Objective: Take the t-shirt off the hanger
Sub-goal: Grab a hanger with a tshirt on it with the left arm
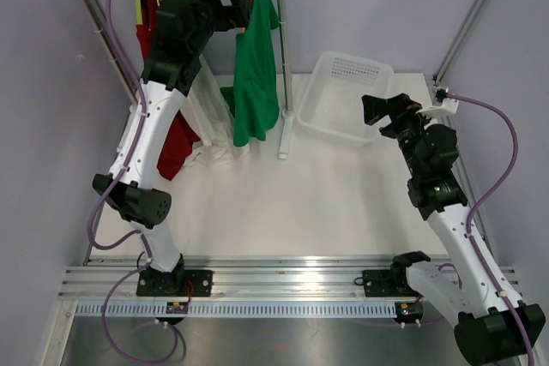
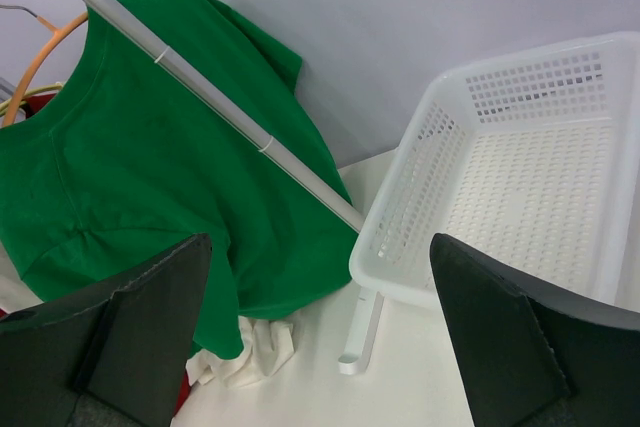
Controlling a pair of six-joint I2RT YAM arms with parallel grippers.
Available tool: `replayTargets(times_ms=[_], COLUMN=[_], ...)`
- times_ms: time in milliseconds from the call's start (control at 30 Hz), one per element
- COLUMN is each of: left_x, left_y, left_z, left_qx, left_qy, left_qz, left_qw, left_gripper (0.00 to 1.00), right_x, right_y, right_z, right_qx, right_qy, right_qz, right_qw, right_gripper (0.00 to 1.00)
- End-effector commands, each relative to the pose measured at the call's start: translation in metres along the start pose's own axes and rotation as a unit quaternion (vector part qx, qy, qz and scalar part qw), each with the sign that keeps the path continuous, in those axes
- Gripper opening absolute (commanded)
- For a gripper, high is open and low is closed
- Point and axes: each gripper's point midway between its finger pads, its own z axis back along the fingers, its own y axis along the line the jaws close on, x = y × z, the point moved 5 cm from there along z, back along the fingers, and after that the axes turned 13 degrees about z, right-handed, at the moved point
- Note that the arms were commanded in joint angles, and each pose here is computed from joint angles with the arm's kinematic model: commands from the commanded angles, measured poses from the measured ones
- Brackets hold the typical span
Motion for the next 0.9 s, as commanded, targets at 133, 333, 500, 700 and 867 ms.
replayTargets(times_ms=[133, 333, 500, 700, 867], left_x=[0.01, 0.006, -0.003, -0.007, -0.012], left_y=[-0.011, -0.011, -0.012, -0.009, -0.009], left_z=[-0.014, -0.031, -0.038, -0.04, -0.041], left_qx=[-0.032, -0.035, -0.023, -0.005, 0.023], left_qy=[-0.033, -0.033, -0.035, -0.035, -0.041], left_qz=[-0.028, -0.035, -0.066, -0.084, -0.106], left_qw=[0.999, 0.998, 0.997, 0.996, 0.993], left_gripper=[0.92, 0.9, 0.88, 0.79, 0.72], right_x=[0.02, 0.017, 0.017, 0.015, 0.015], right_y=[0.012, 0.012, 0.011, 0.011, 0.011], right_z=[0.0, -0.001, 0.0, -0.001, 0.0], right_qx=[0.028, 0.029, 0.028, 0.029, 0.029], right_qy=[-0.033, -0.03, -0.03, -0.029, -0.03], right_qz=[0.004, 0.004, 0.004, 0.002, 0.001], right_qw=[0.999, 0.999, 0.999, 0.999, 0.999], right_gripper=[1.0, 0.99, 1.0, 0.99, 1.0])
